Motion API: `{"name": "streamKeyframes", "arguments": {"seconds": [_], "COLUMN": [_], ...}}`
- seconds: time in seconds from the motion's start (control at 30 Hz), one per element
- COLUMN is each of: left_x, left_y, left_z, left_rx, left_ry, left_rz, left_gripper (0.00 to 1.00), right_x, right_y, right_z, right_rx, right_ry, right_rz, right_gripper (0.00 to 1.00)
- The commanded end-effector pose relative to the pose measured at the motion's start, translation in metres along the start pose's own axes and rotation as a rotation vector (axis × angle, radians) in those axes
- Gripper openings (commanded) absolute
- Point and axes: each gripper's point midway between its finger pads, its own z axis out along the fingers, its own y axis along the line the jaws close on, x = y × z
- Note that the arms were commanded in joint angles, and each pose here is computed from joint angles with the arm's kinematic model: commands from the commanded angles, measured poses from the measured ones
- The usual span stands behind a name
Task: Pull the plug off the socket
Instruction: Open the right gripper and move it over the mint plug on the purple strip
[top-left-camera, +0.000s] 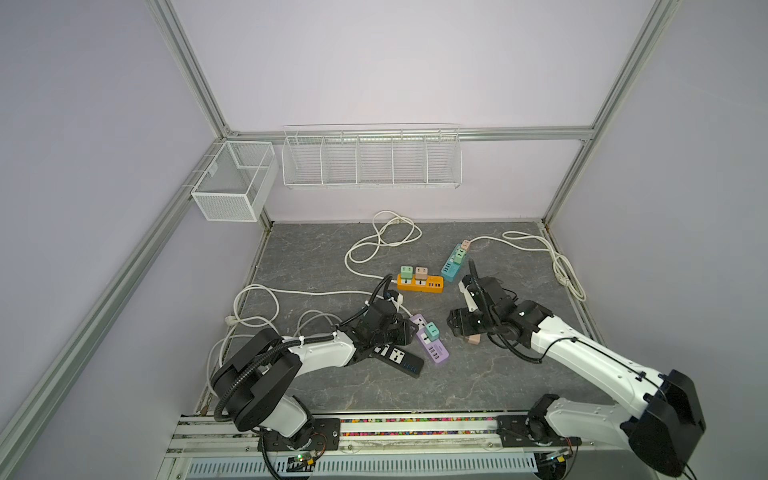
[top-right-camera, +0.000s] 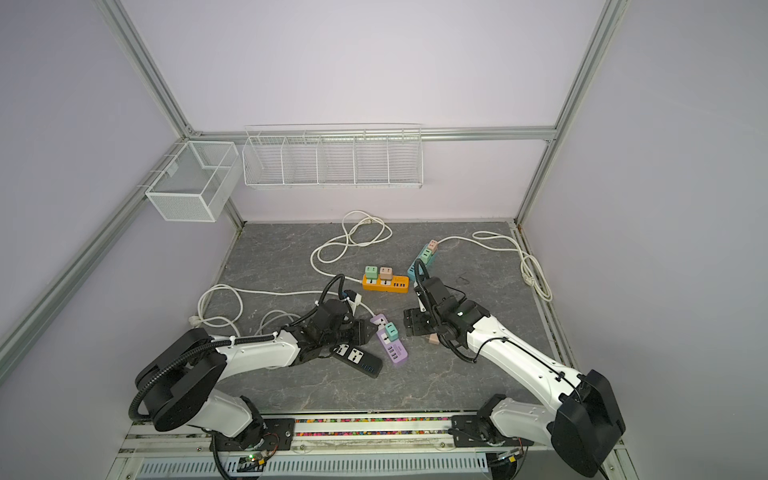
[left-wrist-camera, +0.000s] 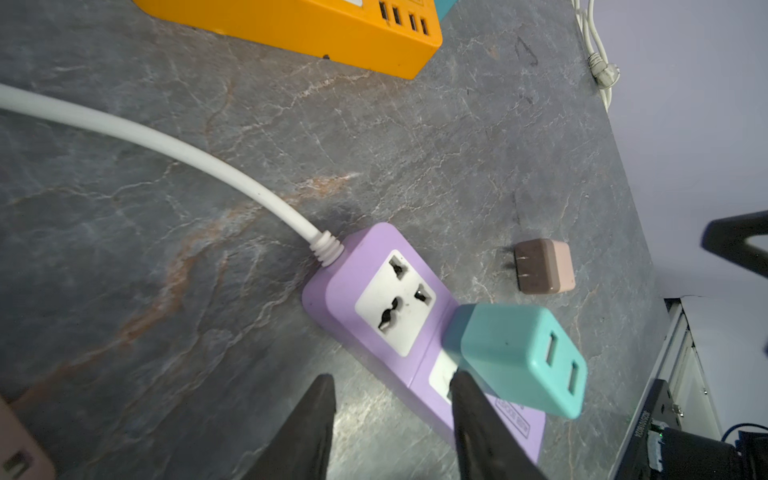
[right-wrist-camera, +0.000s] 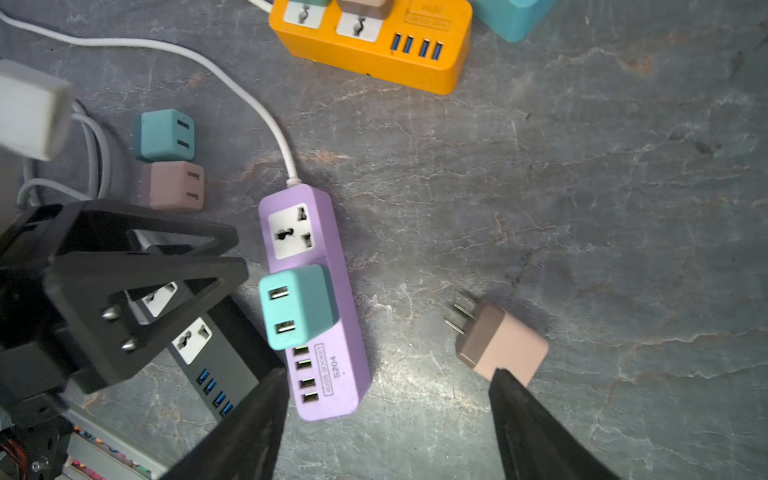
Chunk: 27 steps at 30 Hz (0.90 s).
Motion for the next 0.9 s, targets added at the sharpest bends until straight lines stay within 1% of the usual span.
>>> {"name": "streamKeyframes", "arguments": {"seconds": [0.0,0.23,0.4,0.6,0.8,0.87], "left_x": [-0.008,-0.004,-0.002,0.001,0.003,0.004], "left_y": [-0.006,-0.003,-0.003,0.000,0.003,0.003], "left_z": [0.004,0.012,0.015,0.017,0.019,0.021], "left_rx": [0.016,0.001,-0.004,-0.017,-0.032,-0.030], "left_ry": [-0.004,0.029,0.046,0.063,0.074,0.084], "left_rz": [-0.004,-0.005,-0.005,-0.010,-0.013,-0.013], "left_gripper": [0.47,0.48,0.49,0.49,0.49,0.49], "right_x": [0.001,0.005,0.010,0.010,0.012,0.014], "right_y": [0.002,0.030,0.042,0.046,0.047,0.047], "right_z": [0.003,0.027,0.043,0.057,0.069,0.073], "right_rx": [0.097,0.157,0.145,0.145,0.153,0.155], "right_ry": [0.008,0.044,0.071,0.086,0.102,0.109], "right_rz": [-0.084,-0.213,-0.235,-0.238,-0.242,-0.248], "right_gripper": [0.79,0.79,0.78,0.74,0.69,0.66]}}
